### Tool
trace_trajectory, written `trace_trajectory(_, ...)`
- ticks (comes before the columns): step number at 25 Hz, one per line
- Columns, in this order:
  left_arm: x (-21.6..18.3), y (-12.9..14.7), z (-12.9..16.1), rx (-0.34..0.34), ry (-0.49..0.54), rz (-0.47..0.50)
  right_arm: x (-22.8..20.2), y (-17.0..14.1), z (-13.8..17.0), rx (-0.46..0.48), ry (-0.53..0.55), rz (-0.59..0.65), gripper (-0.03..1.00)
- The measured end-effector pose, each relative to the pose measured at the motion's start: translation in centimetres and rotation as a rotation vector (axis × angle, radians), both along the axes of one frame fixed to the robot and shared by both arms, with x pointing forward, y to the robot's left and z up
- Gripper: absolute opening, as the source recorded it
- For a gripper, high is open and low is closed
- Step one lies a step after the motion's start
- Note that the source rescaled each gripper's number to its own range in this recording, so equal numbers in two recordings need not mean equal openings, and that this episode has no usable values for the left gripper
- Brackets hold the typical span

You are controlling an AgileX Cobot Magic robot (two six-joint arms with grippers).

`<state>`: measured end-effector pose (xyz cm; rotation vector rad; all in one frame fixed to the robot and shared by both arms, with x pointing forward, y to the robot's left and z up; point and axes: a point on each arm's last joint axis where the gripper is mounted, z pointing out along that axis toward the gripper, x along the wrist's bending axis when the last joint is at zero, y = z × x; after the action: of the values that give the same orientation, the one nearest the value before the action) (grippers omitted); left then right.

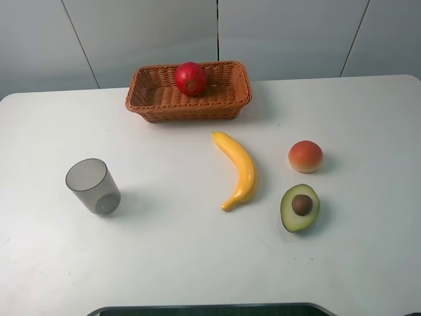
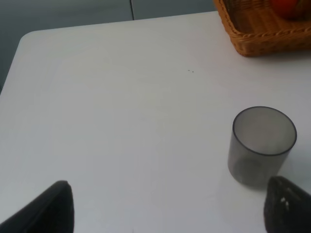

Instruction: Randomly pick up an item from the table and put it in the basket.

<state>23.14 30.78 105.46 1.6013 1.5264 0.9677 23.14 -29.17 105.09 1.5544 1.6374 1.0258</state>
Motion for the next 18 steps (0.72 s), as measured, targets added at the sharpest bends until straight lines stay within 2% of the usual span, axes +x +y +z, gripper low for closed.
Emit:
trace_trajectory(10, 0.0, 0.0, 0.0, -0.002, 0.0, 0.001, 0.0, 0.03, 0.0, 0.002, -0.002, -0.039, 1.0)
trace_trajectory(18, 0.0, 0.0, 0.0, -0.002, 0.0, 0.001, 0.03, 0.05, 0.0, -0.03, -0.005, -0.05, 1.0)
